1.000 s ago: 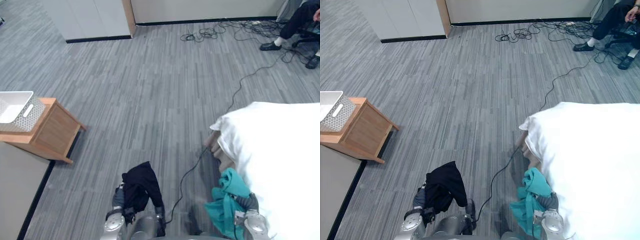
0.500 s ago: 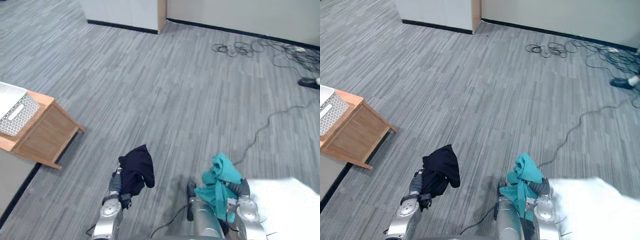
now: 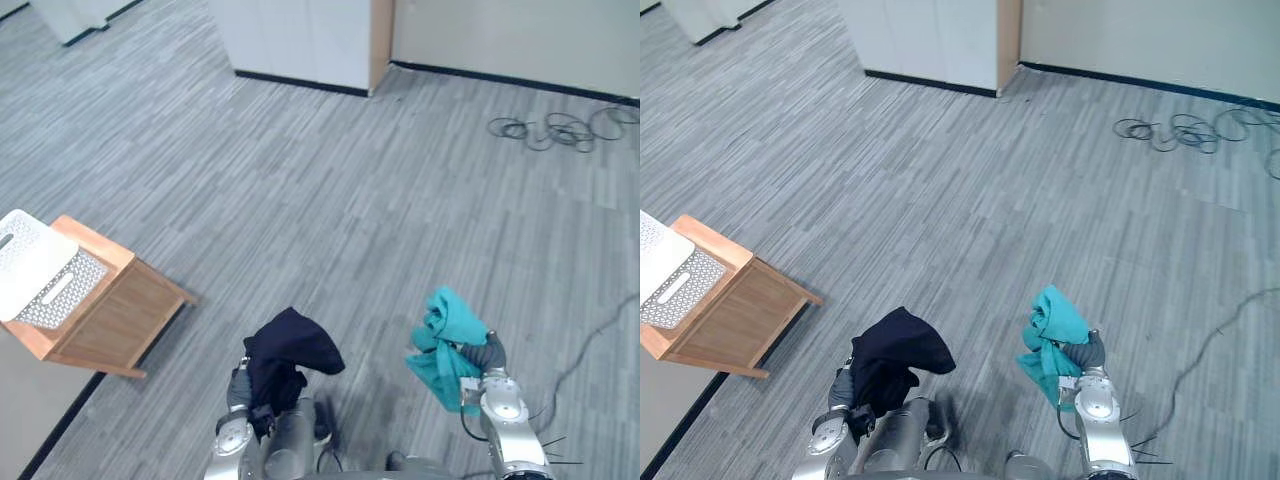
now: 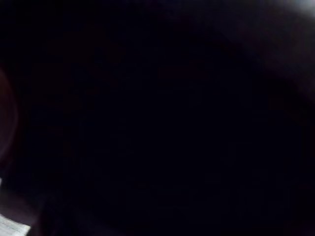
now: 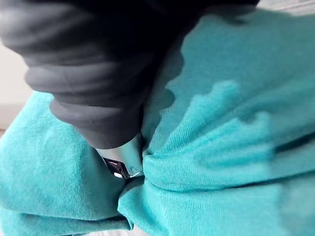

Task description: Tidy the bed and pick cloth on bed and put in laundry

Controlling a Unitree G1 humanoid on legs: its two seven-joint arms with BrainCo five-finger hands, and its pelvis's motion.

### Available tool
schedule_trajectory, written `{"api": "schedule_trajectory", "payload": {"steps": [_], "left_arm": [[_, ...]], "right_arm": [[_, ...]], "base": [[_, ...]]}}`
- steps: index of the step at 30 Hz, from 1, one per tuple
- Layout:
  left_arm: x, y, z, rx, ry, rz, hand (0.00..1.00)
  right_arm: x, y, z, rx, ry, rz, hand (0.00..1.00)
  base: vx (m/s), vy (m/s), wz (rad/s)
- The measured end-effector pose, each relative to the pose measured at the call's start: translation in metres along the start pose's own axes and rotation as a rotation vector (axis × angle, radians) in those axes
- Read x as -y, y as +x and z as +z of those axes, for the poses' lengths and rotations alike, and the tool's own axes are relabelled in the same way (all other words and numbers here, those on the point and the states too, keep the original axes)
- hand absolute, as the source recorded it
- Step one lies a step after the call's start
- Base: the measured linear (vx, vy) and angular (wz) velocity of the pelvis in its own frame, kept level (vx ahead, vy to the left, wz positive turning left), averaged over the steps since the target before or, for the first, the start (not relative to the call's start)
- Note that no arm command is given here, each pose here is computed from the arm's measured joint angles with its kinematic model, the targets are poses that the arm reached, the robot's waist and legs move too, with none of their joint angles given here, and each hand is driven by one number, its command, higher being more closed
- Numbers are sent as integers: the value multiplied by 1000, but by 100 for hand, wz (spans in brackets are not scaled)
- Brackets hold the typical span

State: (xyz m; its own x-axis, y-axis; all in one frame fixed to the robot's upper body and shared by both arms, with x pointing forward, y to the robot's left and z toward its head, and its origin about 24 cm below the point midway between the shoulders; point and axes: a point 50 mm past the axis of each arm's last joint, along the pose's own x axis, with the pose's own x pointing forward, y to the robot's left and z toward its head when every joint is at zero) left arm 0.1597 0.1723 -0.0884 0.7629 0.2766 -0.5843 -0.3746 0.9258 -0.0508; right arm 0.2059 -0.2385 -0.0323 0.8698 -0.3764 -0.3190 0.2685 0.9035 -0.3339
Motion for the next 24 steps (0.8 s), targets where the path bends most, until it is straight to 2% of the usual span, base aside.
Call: {"api": "schedule_trajectory", "payload": {"steps": [4, 8, 12, 17, 20, 24], "left_arm": [[-15, -7, -12, -40, -6, 52, 100], [-15, -6, -11, -39, 3, 50, 100], [-8, -3, -4, -13, 32, 29, 100], [-5, 9, 3, -6, 80, 16, 100], [-27, -9, -29, -108, 123, 80, 100], [-26, -21, -47, -170, 74, 105, 100]], "right_arm": [[-13, -4, -15, -60, -45, 47, 100], [-25, -6, -21, -84, -58, 90, 100], [-28, -12, -25, -90, -56, 95, 100], [-29, -16, -29, -116, -25, 81, 100], [-34, -27, -41, -155, -40, 110, 100], [-29, -23, -32, -105, -94, 144, 100]], "base": [[699, 159, 24], [748, 140, 130], [467, -66, 135], [466, -318, 152], [436, -493, 65], [541, -548, 47]]}}
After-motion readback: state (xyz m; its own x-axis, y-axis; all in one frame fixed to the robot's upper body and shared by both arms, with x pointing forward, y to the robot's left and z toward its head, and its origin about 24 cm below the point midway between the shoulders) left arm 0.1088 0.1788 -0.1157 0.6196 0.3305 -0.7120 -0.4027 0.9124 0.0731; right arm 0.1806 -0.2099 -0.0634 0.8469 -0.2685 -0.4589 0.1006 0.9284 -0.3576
